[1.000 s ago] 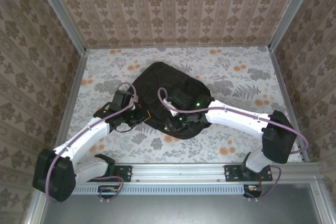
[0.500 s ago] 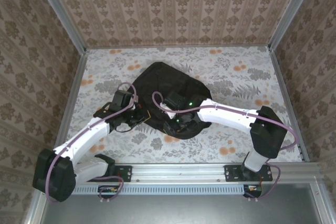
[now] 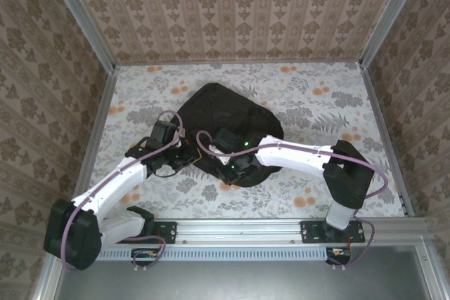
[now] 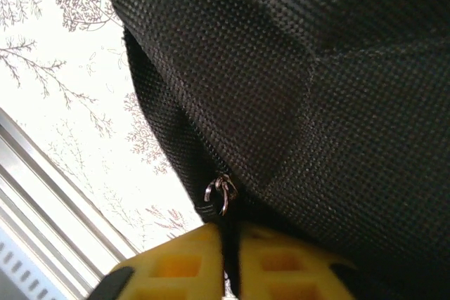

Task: Pack books, pencil case, and school supplies into a backpack

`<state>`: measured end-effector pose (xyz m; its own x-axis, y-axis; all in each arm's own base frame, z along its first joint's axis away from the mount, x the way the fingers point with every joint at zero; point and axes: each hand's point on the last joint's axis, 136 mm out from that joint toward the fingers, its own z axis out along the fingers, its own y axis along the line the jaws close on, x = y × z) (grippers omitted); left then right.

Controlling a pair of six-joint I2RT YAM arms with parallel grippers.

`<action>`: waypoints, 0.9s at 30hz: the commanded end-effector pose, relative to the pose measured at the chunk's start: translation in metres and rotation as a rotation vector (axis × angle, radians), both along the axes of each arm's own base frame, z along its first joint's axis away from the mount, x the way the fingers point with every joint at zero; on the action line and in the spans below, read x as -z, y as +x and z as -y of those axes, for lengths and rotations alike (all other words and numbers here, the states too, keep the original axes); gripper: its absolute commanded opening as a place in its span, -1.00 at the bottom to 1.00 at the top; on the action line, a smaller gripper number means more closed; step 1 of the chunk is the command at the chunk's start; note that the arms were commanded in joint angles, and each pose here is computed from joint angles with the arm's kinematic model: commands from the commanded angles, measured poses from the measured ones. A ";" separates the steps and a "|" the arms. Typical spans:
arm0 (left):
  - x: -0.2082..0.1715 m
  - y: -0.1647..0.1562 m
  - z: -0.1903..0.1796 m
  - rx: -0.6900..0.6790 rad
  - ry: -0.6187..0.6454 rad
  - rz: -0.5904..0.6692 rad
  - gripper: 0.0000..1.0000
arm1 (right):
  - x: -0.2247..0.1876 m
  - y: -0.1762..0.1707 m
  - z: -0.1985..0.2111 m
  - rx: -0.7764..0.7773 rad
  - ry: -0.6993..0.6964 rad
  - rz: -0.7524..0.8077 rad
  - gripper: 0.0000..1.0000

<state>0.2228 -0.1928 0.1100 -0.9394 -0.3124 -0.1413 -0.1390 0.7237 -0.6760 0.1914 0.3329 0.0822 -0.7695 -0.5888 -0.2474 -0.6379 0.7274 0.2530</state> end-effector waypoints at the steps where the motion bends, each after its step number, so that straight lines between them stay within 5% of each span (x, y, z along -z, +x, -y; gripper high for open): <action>1: -0.005 0.005 -0.002 0.002 -0.001 0.033 -1.00 | -0.006 0.001 0.007 0.010 -0.031 0.021 -0.81; 12: -0.001 0.006 -0.002 0.005 0.008 0.032 -1.00 | -0.021 -0.004 0.002 0.105 0.179 -0.119 -0.80; 15: -0.001 0.005 -0.003 0.007 0.010 0.035 -1.00 | -0.019 -0.004 -0.001 0.121 0.209 -0.151 -0.94; 27: 0.003 0.011 -0.021 -0.039 0.047 0.041 -1.00 | -0.016 -0.007 0.020 0.132 0.151 -0.170 -1.00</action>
<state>0.2263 -0.1870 0.1101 -0.9372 -0.3172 -0.1450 -0.1397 0.7222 -0.6774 0.1946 0.3275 0.0977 -0.8721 -0.4315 -0.2306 -0.4880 0.7330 0.4739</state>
